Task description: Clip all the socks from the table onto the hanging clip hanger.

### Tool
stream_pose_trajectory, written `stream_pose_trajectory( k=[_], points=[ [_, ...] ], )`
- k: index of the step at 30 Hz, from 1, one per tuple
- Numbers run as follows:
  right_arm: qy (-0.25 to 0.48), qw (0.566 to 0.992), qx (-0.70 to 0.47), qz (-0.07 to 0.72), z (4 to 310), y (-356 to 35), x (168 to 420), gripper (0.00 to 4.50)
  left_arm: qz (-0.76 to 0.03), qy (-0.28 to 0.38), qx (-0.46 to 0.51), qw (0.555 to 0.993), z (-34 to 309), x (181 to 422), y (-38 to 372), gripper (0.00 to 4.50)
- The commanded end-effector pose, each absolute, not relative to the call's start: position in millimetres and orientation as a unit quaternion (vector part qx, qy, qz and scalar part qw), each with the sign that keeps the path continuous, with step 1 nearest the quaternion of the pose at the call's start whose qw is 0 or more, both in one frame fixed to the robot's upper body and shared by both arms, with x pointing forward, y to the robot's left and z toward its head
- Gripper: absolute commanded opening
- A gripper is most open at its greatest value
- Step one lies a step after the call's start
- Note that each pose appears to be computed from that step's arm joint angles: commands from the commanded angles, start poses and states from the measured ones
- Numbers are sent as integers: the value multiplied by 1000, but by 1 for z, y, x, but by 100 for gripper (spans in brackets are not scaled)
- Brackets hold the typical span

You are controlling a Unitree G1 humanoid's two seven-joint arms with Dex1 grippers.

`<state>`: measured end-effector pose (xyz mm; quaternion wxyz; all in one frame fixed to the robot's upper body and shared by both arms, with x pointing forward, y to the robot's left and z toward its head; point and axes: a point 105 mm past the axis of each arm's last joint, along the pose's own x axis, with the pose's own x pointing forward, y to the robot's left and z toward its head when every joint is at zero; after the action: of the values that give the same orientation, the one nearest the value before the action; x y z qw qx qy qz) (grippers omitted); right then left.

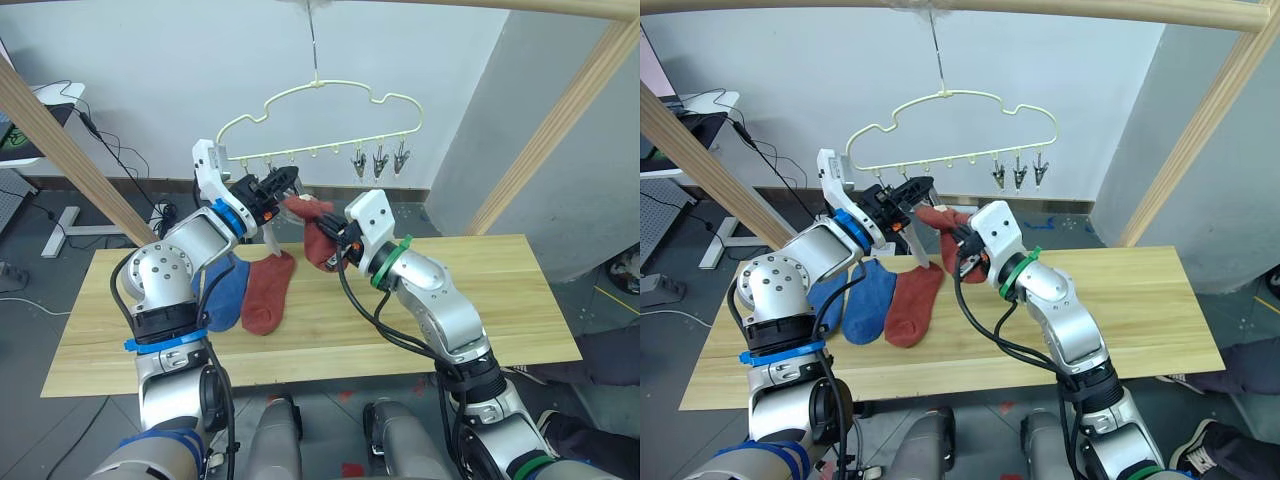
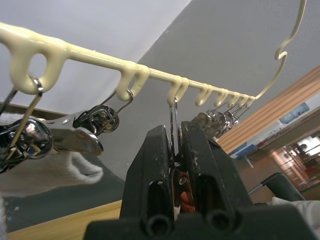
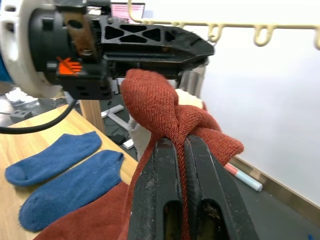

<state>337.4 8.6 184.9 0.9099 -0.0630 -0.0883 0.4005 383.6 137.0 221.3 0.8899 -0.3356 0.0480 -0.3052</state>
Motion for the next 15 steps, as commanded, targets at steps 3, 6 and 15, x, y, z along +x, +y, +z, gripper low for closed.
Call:
stream_pose_trajectory(
  k=[3, 6, 15],
  points=[
    [-132, 898, -54, 416, 209, 18, 326, 1, -326, 33, -329, 886, 232, 379, 131, 9],
    [-123, 893, -53, 429, 205, 24, 323, 1, -326, 26, -330, 885, 235, 380, 132, 9],
    [-119, 895, -51, 427, 203, 25, 323, 1, -329, 20, -323, 887, 237, 378, 133, 9]
  ],
)
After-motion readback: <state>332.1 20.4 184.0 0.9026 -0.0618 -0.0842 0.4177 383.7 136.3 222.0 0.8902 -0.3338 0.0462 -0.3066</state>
